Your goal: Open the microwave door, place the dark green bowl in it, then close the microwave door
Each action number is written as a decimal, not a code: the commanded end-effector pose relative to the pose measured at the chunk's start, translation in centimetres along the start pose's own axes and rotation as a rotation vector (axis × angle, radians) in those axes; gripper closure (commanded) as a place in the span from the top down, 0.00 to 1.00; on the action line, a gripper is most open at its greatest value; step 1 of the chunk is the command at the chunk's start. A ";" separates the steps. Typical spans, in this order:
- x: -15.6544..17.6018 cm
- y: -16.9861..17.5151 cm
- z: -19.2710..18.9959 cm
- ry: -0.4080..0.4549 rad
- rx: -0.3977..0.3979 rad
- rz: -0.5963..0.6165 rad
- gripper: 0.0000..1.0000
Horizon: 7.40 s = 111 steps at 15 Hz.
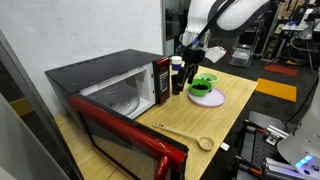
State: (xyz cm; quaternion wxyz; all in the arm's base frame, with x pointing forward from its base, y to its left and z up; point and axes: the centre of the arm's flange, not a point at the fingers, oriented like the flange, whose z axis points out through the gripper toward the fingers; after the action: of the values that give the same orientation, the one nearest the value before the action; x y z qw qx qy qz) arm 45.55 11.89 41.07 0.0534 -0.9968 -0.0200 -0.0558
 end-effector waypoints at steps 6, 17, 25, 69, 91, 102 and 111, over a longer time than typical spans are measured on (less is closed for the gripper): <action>0.0 0.0 0.0 0.000 0.000 0.000 1.00; 0.0 0.0 0.0 0.000 0.000 0.000 1.00; 0.0 0.0 0.0 0.000 0.000 0.000 1.00; 0.0 0.0 0.0 0.000 0.000 0.000 1.00; 0.0 0.0 0.0 0.000 0.000 0.000 1.00; 1.8 8.6 1.6 0.017 -0.010 0.076 1.00; 2.5 21.4 4.2 0.006 0.034 -0.139 1.00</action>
State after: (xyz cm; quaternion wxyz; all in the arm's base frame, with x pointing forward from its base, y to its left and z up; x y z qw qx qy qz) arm 48.33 -5.20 36.30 0.0566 -0.9955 -0.0469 -0.0598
